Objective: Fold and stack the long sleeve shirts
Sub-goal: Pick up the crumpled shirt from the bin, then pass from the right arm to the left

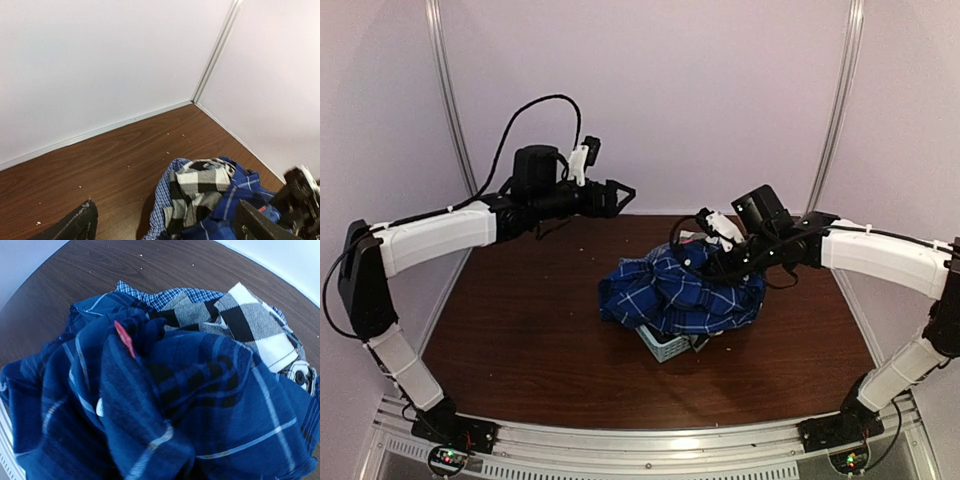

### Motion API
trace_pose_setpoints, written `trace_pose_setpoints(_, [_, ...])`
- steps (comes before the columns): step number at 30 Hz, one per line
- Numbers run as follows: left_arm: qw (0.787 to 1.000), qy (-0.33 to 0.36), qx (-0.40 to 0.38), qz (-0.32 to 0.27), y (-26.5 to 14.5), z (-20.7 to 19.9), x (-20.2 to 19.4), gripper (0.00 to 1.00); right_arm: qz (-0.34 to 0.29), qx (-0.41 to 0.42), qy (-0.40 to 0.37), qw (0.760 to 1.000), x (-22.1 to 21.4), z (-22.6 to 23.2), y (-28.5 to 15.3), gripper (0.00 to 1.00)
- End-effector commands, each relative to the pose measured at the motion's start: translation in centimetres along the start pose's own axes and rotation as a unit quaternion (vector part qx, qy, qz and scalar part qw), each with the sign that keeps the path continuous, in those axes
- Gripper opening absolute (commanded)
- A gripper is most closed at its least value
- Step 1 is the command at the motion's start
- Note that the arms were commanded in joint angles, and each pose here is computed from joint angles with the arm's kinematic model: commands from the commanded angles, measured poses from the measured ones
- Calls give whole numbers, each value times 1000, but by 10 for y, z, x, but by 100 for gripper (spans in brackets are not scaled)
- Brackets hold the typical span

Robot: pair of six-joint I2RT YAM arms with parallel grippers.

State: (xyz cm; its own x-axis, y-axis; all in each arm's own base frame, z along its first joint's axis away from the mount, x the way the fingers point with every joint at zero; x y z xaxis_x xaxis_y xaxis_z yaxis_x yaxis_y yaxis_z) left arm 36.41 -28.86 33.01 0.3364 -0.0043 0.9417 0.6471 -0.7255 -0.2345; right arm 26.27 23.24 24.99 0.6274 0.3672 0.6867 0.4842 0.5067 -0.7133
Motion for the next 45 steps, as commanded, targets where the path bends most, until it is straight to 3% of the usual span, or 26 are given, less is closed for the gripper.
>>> trace_pose_setpoints(1, [995, 41, -88, -29, -35, -21, -30, 97, -67, 28, -11, 997, 40, 14, -20, 0])
trace_pose_setpoints(6, [979, 92, -169, -65, -66, -46, -49, 98, -159, 165, -29, 973, 93, 45, -65, 0])
trace_pose_setpoints(13, [953, 172, -227, -108, -69, -83, -29, 98, -232, 339, -41, 911, 144, 78, -97, 0])
trace_pose_setpoints(22, [929, 189, -277, -154, -57, -100, -9, 98, -208, 420, -26, 883, 159, 96, -73, 0])
trace_pose_setpoints(24, [924, 184, -292, -166, -55, -102, -6, 91, -208, 424, -24, 881, 160, 96, -70, 0])
trace_pose_setpoints(26, [923, 179, -296, -171, -55, -104, -1, 70, -206, 412, -18, 887, 160, 94, -68, 8])
trace_pose_setpoints(28, [922, 182, -289, -179, -59, -104, 3, 40, -207, 389, -9, 898, 162, 88, -69, 18])
trace_pose_setpoints(30, [921, 189, -283, -190, -67, -104, 7, 5, -204, 370, 2, 906, 163, 81, -69, 38])
trace_pose_setpoints(31, [922, 189, -275, -196, -73, -104, 11, 0, -202, 359, 9, 911, 163, 77, -71, 48])
trace_pose_setpoints(33, [927, 186, -250, -207, -85, -99, 21, 0, -203, 331, 26, 921, 164, 63, -75, 60])
trace_pose_setpoints(37, [944, 152, -168, -241, -125, -68, 53, 0, -222, 230, 78, 944, 158, 18, -94, 96])
trace_pose_setpoints(42, [958, 114, -2, -264, -182, -24, 87, 0, -222, 70, 148, 961, 119, -46, -105, 100])
trace_pose_setpoints(45, [958, 115, 89, -246, -200, -11, 97, 0, -182, -59, 180, 965, 86, -74, -93, 100])
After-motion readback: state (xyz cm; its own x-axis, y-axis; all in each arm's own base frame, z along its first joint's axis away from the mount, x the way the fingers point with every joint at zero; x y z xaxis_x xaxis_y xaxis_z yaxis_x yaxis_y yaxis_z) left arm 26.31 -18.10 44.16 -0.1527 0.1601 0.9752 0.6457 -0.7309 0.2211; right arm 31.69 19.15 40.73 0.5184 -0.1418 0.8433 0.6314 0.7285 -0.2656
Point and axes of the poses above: each gripper's point midway between its finger pads, its own y axis out along the fingers, its own z axis along the line the jaws close on, x = y × z, the point moved 9 cm from there along -y, back along the fingers, and after that the axes turned 3 degrees about y, right-handed, at the moved point
